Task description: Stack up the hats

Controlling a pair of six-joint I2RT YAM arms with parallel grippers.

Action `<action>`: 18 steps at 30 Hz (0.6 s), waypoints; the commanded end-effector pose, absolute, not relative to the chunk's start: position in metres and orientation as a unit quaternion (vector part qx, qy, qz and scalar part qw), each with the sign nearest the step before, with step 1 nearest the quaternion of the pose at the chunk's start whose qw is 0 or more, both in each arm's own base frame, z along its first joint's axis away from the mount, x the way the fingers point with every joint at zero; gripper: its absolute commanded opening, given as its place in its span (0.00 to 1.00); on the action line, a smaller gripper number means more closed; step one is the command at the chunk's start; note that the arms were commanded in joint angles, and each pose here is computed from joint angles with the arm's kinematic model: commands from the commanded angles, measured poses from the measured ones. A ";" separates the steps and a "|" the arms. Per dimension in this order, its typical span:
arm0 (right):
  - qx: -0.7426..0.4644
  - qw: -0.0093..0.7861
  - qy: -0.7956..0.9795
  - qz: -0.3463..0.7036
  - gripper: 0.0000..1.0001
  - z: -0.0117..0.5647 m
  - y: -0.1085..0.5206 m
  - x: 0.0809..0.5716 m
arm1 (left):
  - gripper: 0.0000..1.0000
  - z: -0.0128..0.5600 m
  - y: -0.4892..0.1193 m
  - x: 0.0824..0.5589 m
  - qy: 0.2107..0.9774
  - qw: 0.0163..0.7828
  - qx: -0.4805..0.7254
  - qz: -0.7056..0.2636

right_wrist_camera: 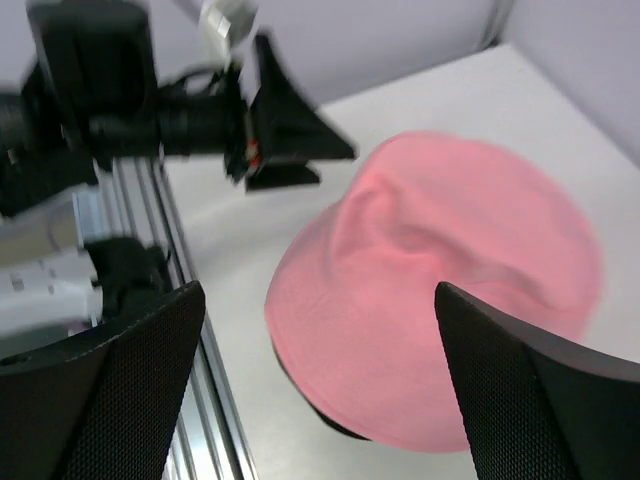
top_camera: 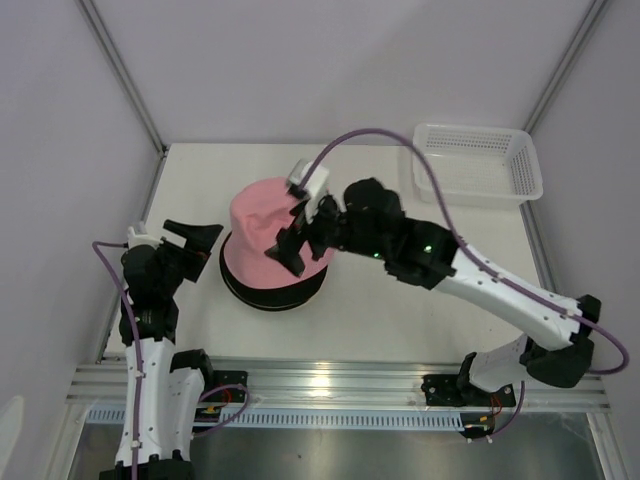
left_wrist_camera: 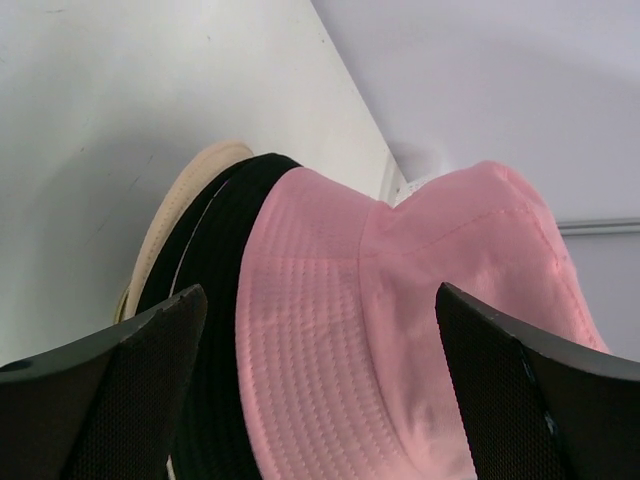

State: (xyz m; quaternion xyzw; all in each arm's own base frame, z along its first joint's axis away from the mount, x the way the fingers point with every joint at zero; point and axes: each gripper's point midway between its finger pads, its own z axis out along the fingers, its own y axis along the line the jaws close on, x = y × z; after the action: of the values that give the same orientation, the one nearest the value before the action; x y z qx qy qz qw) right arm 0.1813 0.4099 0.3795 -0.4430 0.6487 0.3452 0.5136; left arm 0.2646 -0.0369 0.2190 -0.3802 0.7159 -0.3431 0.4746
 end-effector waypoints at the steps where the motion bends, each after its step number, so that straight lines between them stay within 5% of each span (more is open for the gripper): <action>1: -0.309 0.548 0.654 0.420 1.00 0.454 0.367 0.201 | 0.98 0.230 -0.042 0.273 0.694 0.479 -0.374 -0.386; 5: -0.086 0.607 0.709 0.350 0.99 0.437 0.281 0.287 | 0.97 0.224 -0.053 0.272 0.675 0.444 -0.395 -0.437; 9: 0.068 0.567 0.732 0.371 1.00 0.387 0.220 0.330 | 0.97 0.215 -0.059 0.266 0.662 0.425 -0.408 -0.462; 18: 0.146 0.512 0.737 0.417 0.99 0.313 0.219 0.358 | 0.89 0.214 -0.063 0.265 0.646 0.432 -0.400 -0.487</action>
State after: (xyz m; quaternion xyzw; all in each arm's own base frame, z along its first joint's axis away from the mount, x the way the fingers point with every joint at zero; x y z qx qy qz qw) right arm 0.3465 0.2037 0.2743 0.1111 0.7952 0.3374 0.4914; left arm 0.2634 -0.0596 0.2003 -0.4125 0.6662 -0.4551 0.4230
